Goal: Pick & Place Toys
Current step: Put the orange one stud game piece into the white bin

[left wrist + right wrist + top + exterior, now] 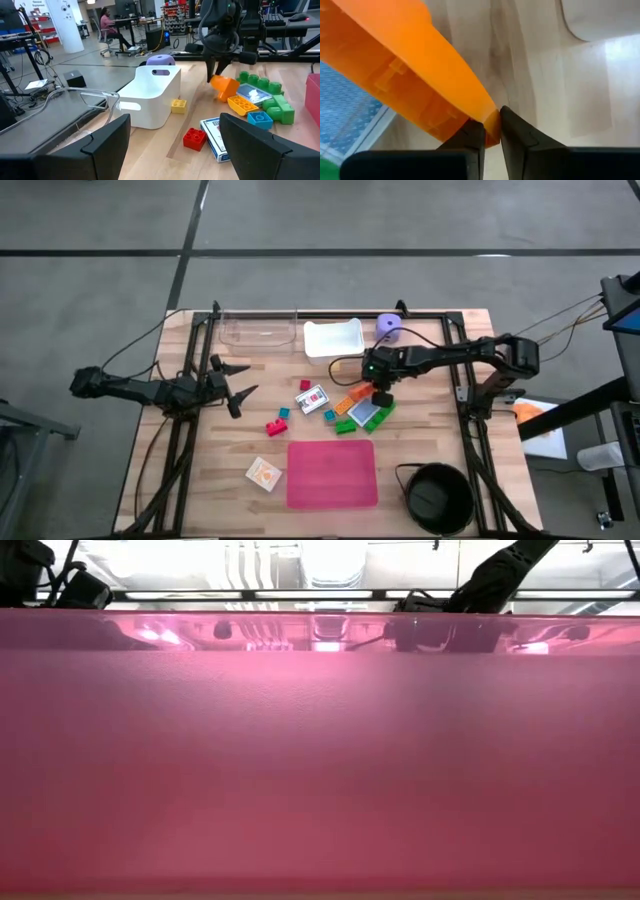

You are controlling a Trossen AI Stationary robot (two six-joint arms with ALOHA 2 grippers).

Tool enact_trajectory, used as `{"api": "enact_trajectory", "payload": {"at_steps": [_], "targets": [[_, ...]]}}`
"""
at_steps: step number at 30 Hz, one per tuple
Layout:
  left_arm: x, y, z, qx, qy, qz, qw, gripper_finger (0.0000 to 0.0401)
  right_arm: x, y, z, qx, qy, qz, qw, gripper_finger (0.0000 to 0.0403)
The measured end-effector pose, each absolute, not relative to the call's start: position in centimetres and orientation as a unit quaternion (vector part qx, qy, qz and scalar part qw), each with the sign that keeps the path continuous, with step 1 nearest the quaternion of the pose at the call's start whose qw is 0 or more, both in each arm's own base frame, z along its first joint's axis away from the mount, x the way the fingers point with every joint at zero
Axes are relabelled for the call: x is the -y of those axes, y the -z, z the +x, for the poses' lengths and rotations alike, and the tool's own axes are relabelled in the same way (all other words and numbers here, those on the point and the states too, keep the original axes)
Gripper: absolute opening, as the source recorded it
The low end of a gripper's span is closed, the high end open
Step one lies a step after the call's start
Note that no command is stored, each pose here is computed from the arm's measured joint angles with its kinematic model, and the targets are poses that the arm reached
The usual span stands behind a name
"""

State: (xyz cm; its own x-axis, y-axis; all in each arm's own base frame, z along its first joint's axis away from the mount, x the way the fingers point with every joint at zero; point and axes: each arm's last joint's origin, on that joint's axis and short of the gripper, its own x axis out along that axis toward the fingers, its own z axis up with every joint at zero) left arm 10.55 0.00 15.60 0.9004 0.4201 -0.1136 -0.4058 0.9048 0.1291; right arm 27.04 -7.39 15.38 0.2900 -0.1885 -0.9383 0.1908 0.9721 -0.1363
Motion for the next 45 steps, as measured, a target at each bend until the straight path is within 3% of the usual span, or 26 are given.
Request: {"api": "enact_trajectory", "payload": {"at_steps": [11, 23, 36, 45], "targets": [[0.0, -15.4, 10.6, -0.076, -0.212, 0.052, 0.973, 0.0303, 7.2, -18.6, 26.5, -0.520, 0.126, 0.012, 0.845, 0.0029], [0.0, -15.4, 10.7, -0.075, -0.212, 0.052, 0.973, 0.0303, 9.0, -21.2, 28.9, -0.338, 0.135, -0.004, 0.932, 0.0024], [0.0, -15.4, 10.7, -0.073, -0.212, 0.048, 0.973, 0.0303, 16.8, -20.4, 29.3, -0.335, 0.222, -0.012, 0.916, 0.0030], [0.0, -15.4, 10.7, -0.073, -0.212, 0.048, 0.973, 0.0303, 19.3, -18.1, 29.6, -0.374, 0.217, 0.016, 0.901, 0.0034]]}}
